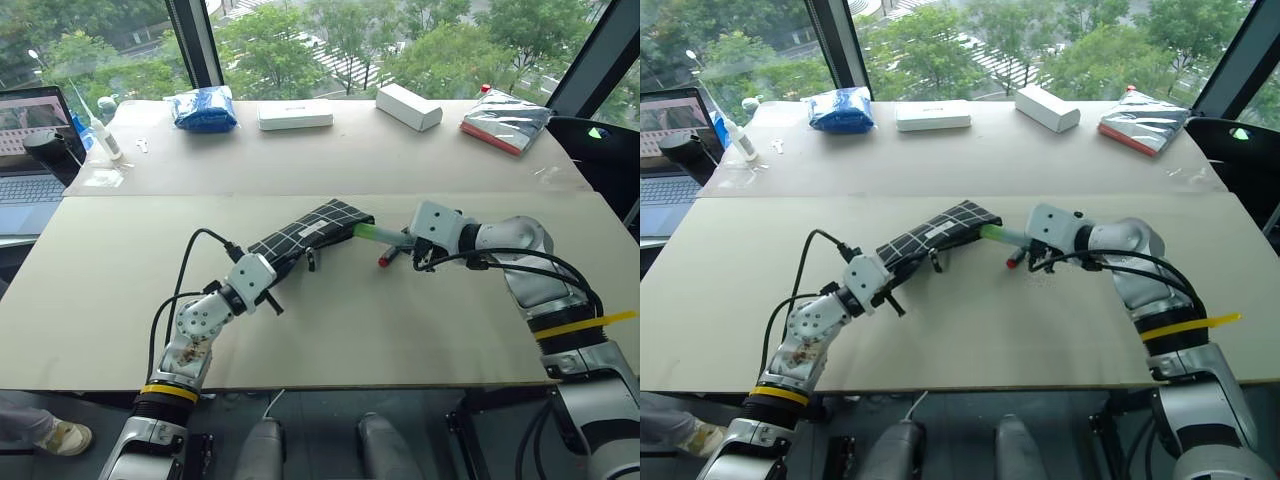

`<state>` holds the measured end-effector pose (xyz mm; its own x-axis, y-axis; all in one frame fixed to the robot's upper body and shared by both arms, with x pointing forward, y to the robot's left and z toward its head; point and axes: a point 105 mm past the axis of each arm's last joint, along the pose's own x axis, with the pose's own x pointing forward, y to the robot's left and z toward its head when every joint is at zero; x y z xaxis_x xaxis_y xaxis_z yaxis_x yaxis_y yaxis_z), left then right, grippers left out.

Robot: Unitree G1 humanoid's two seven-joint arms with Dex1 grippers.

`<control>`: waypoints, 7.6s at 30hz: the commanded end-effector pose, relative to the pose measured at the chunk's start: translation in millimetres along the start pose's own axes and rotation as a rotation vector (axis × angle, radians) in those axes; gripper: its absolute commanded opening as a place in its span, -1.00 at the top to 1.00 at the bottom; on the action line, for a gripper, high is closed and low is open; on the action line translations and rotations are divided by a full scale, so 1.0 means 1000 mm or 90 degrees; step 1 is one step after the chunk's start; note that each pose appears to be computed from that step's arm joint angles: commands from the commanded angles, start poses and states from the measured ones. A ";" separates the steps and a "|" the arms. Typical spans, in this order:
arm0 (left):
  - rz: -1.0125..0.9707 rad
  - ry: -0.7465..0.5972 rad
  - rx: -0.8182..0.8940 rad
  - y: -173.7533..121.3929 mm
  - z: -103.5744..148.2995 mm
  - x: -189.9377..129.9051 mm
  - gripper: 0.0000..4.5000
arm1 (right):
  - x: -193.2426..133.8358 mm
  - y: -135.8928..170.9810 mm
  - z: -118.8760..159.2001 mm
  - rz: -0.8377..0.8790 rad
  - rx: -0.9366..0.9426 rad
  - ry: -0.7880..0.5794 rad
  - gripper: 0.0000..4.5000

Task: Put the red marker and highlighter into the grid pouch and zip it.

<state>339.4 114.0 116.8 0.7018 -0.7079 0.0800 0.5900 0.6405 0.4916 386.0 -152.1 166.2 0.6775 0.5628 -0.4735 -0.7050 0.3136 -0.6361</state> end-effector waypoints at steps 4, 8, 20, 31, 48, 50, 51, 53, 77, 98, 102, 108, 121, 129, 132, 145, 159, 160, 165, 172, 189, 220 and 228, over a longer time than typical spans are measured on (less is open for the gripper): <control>-0.008 -0.029 0.026 0.002 0.012 0.003 1.00 | 0.004 -0.011 0.036 -0.033 -0.069 -0.033 0.55; -0.010 -0.030 0.026 0.002 0.012 0.003 1.00 | 0.013 -0.004 0.052 -0.027 -0.144 -0.042 0.55; 0.001 -0.036 0.013 0.004 0.016 0.004 1.00 | 0.035 0.021 0.079 -0.058 -0.412 -0.097 0.55; 0.009 -0.045 -0.006 0.005 0.021 0.002 1.00 | 0.053 0.049 0.102 -0.051 -0.492 -0.212 0.55; -0.072 -0.025 -0.189 -0.002 0.024 -0.004 1.00 | 0.028 0.030 0.061 -0.017 -0.509 -0.160 0.05; -0.067 -0.021 -0.187 -0.001 0.023 -0.004 1.00 | 0.028 0.027 0.064 -0.033 -0.485 -0.168 -0.22; -0.067 -0.019 -0.187 -0.001 0.023 -0.004 1.00 | 0.028 0.025 0.066 -0.042 -0.477 -0.170 -0.40; -0.066 -0.014 -0.185 -0.002 0.019 -0.005 1.00 | 0.027 0.021 0.069 -0.058 -0.465 -0.175 -0.69; -0.034 0.009 -0.171 -0.007 -0.001 -0.007 1.00 | -0.033 -0.032 0.028 -0.234 0.664 -0.131 -0.98; -0.031 -0.004 -0.163 -0.008 0.006 0.001 1.00 | -0.002 -0.020 -0.018 -0.436 0.846 0.054 -0.98; -0.026 -0.004 -0.165 -0.008 0.008 0.001 1.00 | 0.006 -0.016 -0.022 -0.433 0.853 0.067 -0.98; -0.022 -0.007 -0.167 -0.009 0.010 0.003 1.00 | 0.022 -0.008 -0.015 -0.400 0.852 0.069 -0.98; -0.012 -0.007 -0.172 -0.009 0.013 0.003 1.00 | 0.042 0.026 -0.009 -0.333 0.774 0.125 -0.98; -0.004 -0.007 -0.172 -0.008 0.014 0.002 1.00 | 0.051 0.046 -0.012 -0.302 0.736 0.158 -0.98; 0.001 -0.006 -0.171 -0.006 0.014 0.001 1.00 | 0.049 0.040 -0.015 -0.312 0.736 0.158 -0.98; 0.004 -0.007 -0.173 -0.003 0.015 0.002 1.00 | 0.047 0.051 -0.020 -0.303 0.723 0.184 -0.02; 0.012 -0.020 -0.191 0.003 0.019 0.003 1.00 | 0.029 0.001 -0.010 -0.348 0.611 0.049 0.79; 0.012 -0.022 -0.194 0.003 0.019 0.003 1.00 | 0.024 -0.010 -0.005 -0.362 0.580 0.010 0.79; -0.003 -0.024 -0.209 0.001 0.021 0.001 1.00 | -0.022 -0.066 0.017 -0.434 0.334 -0.129 0.79; -0.040 -0.021 -0.217 -0.001 0.023 0.001 1.00 | -0.041 -0.007 0.034 -0.188 -0.060 -0.206 0.79; -0.084 -0.023 -0.227 -0.010 0.024 0.005 1.00 | -0.023 0.029 0.028 -0.092 -0.285 -0.189 0.79; -0.077 -0.024 -0.225 -0.010 0.026 0.005 1.00 | 0.048 0.056 0.102 0.002 -0.480 -0.325 0.24; -0.073 -0.021 -0.226 -0.011 0.025 0.003 1.00 | 0.028 0.007 0.094 -0.098 -0.431 -0.303 -0.19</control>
<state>328.0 99.8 124.8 0.6241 -0.7800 0.0462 0.7668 0.6227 0.1554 376.5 -52.7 171.6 0.4664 0.8450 -0.2616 -0.2948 -0.1304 -0.9466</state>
